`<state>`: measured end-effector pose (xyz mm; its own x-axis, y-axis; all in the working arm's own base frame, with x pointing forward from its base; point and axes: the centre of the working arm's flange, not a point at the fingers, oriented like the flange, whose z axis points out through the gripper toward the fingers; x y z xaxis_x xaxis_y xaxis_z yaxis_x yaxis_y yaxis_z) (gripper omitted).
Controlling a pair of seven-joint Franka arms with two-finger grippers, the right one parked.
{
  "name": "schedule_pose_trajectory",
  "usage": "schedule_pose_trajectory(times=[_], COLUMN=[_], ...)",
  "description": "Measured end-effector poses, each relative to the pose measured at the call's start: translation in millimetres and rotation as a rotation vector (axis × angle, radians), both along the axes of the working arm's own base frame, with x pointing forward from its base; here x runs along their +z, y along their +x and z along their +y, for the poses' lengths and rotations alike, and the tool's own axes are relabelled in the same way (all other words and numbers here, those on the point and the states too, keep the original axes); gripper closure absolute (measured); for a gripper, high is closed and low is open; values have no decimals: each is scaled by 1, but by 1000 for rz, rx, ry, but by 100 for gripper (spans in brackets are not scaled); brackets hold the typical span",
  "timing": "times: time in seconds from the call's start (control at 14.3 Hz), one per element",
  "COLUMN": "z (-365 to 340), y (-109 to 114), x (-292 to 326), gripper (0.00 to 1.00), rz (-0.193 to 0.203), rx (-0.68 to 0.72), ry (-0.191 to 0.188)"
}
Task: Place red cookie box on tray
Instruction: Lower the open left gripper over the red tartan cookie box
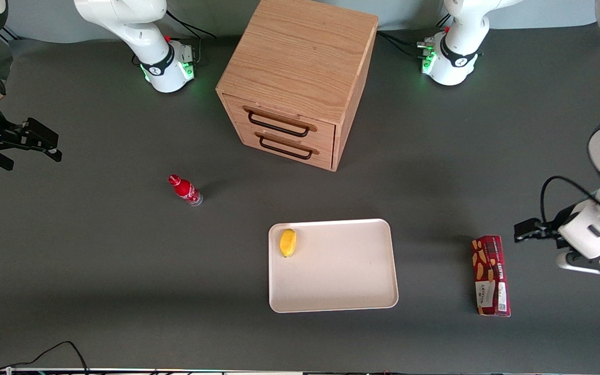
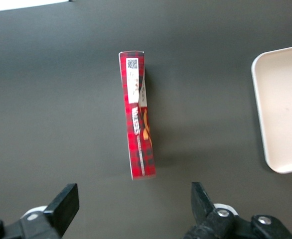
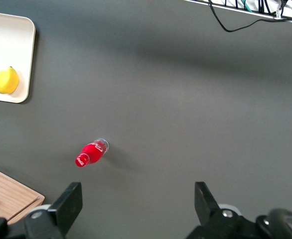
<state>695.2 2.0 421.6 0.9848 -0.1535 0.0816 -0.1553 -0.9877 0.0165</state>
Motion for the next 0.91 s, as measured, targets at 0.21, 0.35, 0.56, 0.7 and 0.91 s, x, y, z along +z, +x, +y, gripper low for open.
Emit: schedule_pose_trajectory(times=[0.21, 0.35, 0.56, 0.7, 0.91], z=[-3, -8, -19, -20, -19], y=[18, 27, 34, 35, 35], x=[-61, -102, -150, -168, -176], gripper=[0, 0, 0, 0, 20], rz=[-16, -34, -64, -73, -71], rx=[-6, 0, 1, -4, -5], ry=[32, 49, 60, 56, 57])
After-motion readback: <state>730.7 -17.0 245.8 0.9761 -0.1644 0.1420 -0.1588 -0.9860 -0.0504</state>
